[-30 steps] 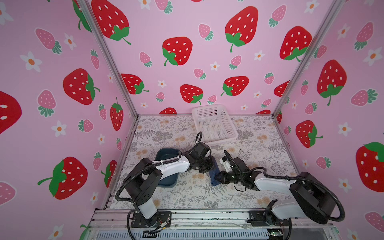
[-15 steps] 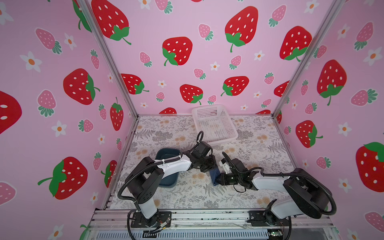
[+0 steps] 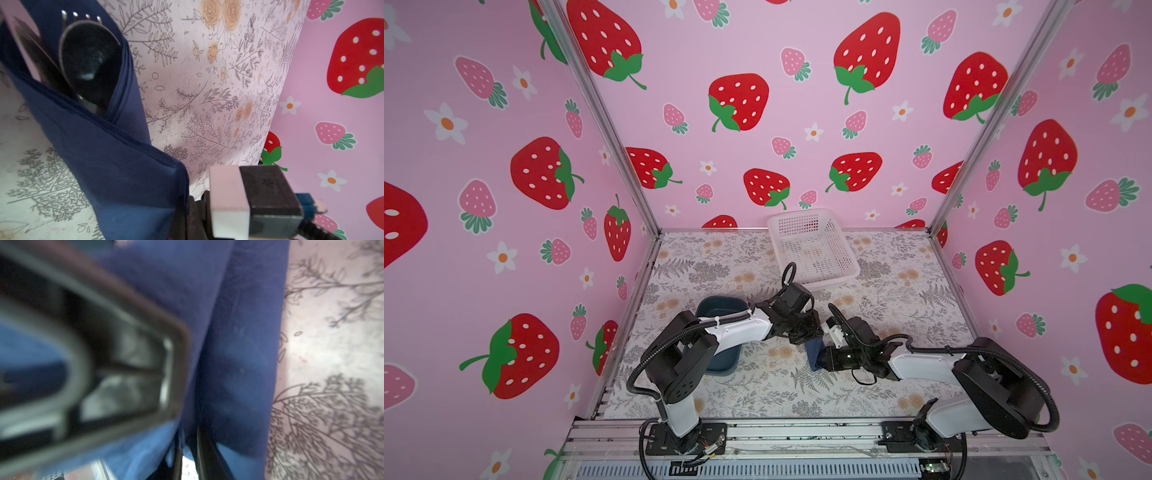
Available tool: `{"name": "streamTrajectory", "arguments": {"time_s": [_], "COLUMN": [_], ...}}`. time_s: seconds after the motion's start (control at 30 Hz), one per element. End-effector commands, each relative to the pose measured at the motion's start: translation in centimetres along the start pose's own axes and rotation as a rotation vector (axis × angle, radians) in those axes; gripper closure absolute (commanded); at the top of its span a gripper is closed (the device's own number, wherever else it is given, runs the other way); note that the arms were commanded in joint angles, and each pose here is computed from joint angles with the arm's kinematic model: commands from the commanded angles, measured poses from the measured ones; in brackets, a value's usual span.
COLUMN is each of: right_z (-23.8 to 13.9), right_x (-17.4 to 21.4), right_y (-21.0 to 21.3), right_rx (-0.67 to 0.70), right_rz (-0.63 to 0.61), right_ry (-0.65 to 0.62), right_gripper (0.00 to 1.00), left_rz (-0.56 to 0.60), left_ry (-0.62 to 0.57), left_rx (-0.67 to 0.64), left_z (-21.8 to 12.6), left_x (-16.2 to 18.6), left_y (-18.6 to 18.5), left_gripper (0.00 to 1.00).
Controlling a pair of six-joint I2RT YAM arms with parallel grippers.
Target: Place the utensils on the paper napkin and roll it up
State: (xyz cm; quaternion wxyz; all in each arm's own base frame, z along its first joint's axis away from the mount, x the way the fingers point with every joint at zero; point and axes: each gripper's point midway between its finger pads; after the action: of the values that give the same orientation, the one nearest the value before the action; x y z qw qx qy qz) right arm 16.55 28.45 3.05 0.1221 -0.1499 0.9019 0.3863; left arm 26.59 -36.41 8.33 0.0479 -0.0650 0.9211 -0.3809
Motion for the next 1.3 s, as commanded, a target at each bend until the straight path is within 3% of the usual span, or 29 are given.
{"name": "streamTrajectory", "arguments": {"time_s": [0.0,0.97,1.27], "right_z": [-0.9,-0.4,-2.7], "right_x": [-0.5,1.5,-1.1], "right_y": [0.1,-2.3,-1.5], "right_rx": [0.006,0.053,0.065], "right_rz": [0.002,0.017,0.009], "right_ry": [-0.023,0.045,-0.091], "right_gripper": [0.82,0.82,0.79], "left_rz": [0.014,0.025,0.029], "left_ry": [-0.024,0.002,-0.01], "left_rx": [0.026,0.025,0.011], "left_z": [-0.3,0.9,0.9], "left_x": [-0.8,-1.2,-1.4], "left_y": [-1.5,-2.1,-1.9], "left_gripper": [1.0,1.0,1.0]}}
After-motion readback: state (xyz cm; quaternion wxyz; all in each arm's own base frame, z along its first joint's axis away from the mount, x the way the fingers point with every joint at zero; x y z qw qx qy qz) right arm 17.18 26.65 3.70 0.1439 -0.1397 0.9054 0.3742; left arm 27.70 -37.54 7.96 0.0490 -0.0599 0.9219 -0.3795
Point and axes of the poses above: each gripper's point midway between its finger pads, its own z axis out along the fingers, its own y axis along the line the jaws close on, x = y × z, and after that the axes turned 1 degree about z, right-handed
